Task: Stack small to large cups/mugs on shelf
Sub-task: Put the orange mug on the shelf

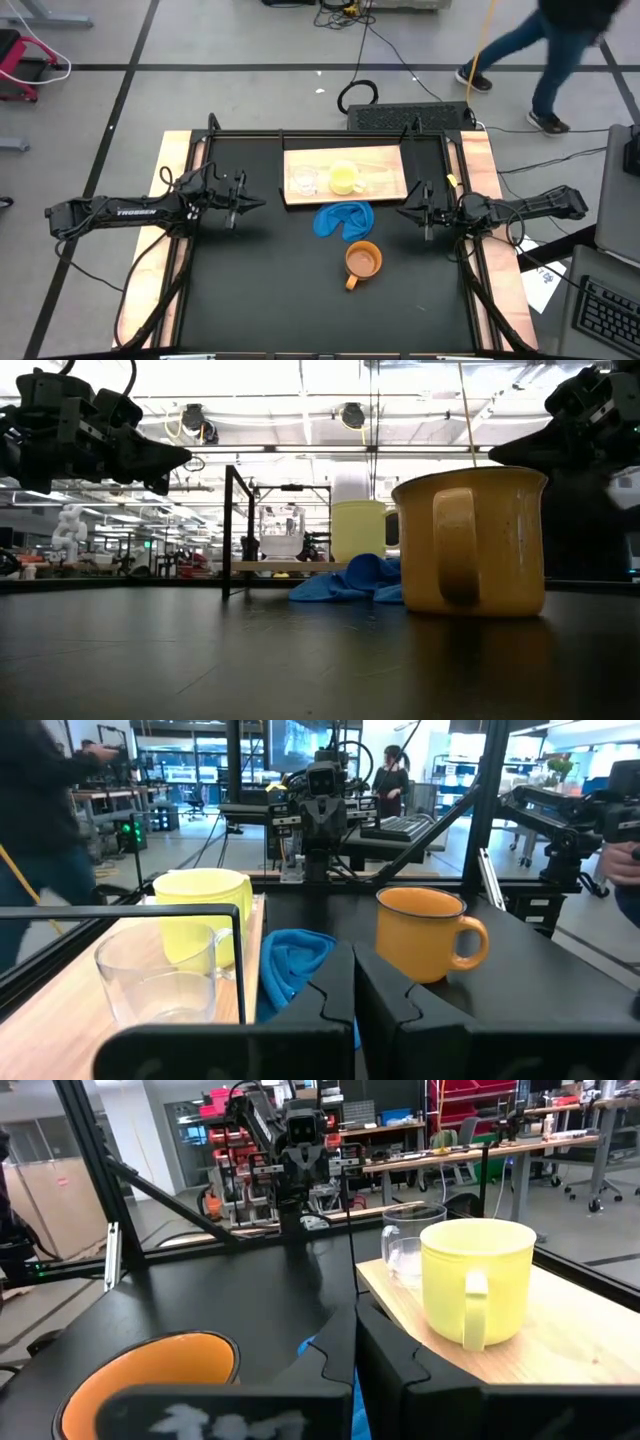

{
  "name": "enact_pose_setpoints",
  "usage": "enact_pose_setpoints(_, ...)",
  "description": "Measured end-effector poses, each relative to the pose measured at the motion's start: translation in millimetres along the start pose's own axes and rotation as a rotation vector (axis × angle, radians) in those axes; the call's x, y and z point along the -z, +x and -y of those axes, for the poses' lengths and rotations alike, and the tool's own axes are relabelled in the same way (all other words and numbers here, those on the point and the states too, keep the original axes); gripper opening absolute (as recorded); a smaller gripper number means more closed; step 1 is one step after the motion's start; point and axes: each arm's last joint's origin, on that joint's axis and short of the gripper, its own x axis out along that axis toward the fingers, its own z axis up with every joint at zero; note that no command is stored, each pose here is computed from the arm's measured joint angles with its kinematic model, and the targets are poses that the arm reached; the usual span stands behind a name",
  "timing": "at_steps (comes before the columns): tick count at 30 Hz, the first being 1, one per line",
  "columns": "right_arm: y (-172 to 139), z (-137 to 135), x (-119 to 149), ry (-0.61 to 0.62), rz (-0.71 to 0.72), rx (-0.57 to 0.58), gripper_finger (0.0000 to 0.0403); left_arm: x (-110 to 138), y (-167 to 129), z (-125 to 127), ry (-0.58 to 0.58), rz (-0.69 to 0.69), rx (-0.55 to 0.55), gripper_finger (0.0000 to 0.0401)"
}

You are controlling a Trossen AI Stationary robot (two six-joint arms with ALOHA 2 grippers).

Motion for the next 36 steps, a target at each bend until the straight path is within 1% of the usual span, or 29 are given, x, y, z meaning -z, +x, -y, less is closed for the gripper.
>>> enact_pose_setpoints(10, 0, 0, 0, 0.002, -0.001, 0.000, 0.0000, 1, 0, 0, -0.009, -0.006, -0.003, 0.0001)
enact_pose_setpoints(14, 0, 0, 1, 0.001, -0.007, 0.001, 0.0000, -3, 1, 0, -0.077, 0.032, -0.049, 0.0001)
enact_pose_setpoints(18, 0, 0, 2, -0.002, -0.016, 0.002, 0.0000, -5, 6, 6, -0.093, 0.019, -0.010, 0.0012)
enact_pose_setpoints(21, 0, 0, 3, -0.005, -0.028, 0.004, 0.0000, -11, 13, 12, -0.061, -0.007, 0.042, 0.0035)
enact_pose_setpoints(23, 0, 0, 3, -0.004, -0.028, 0.004, 0.0000, -18, 19, 15, -0.063, -0.038, 0.041, 0.0055)
enact_pose_setpoints(26, 0, 0, 2, -0.003, -0.022, 0.003, 0.0000, -35, 30, 20, -0.061, -0.072, 0.050, 0.0092)
enact_pose_setpoints(32, 0, 0, 1, -0.012, -0.012, 0.003, 0.0000, -61, 52, 31, -0.029, -0.192, 0.126, 0.0158)
enact_pose_setpoints(36, 0, -1, -4, -0.026, 0.039, -0.003, 0.0000, -67, 71, 36, -0.048, -0.273, 0.144, 0.0187)
